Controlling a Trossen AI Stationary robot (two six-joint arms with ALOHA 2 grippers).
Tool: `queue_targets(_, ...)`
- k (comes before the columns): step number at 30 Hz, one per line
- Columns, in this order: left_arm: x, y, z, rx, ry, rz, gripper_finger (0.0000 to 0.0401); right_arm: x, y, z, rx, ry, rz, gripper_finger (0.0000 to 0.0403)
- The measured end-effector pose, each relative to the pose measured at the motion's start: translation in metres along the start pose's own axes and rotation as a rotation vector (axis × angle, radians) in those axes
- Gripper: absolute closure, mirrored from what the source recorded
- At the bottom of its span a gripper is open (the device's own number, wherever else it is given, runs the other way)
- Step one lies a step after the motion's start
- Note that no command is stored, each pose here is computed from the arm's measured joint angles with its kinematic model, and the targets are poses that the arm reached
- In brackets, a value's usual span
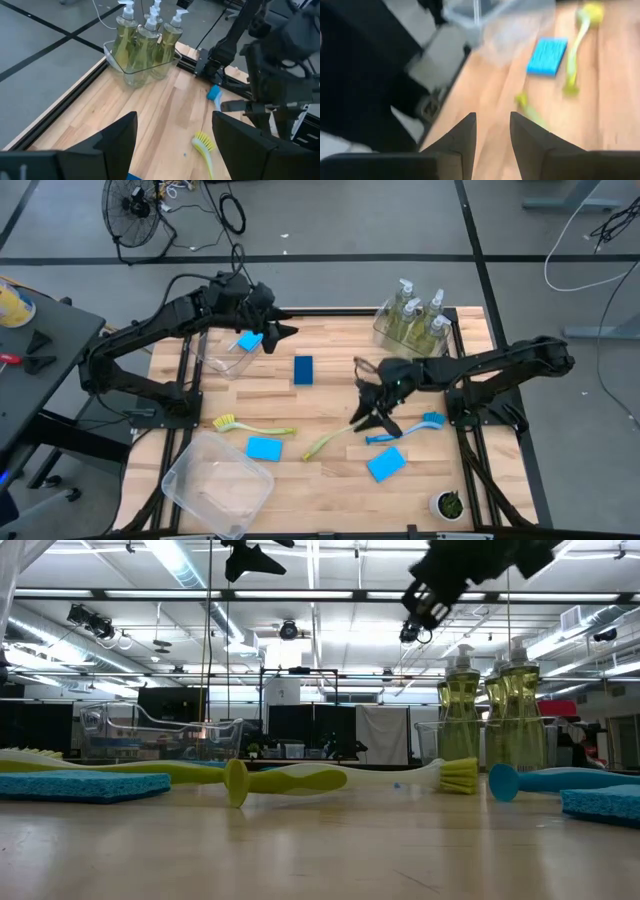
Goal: Pick & Place Kitchen Sink Supplies
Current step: Put the blue sponge into the left transparent bin
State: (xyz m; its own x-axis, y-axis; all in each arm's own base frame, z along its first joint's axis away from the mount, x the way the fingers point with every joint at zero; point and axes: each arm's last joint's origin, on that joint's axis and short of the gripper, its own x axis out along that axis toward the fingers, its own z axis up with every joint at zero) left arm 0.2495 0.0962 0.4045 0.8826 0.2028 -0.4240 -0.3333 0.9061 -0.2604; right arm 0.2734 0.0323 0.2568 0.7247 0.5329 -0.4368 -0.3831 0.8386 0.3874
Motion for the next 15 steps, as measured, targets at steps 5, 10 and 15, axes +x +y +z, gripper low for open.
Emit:
queue_targets(5, 0.000, 0.000, 0.000, 0.000, 0.001, -0.001, 0.0142, 0.009, 0.017, -0.019, -0.015, 0.159, -0.012, 0.0282)
queue_targets(10, 0.000, 0.000, 0.000, 0.000, 0.001, -0.002, 0.0142, 0.013, 0.032, -0.036, -0.062, 0.302, -0.038, 0.0282)
queue_targets(15, 0.000, 0.000, 0.000, 0.000, 0.001, -0.002, 0.0142, 0.015, 0.042, -0.045, -0.128, 0.371, -0.074, 0.0279)
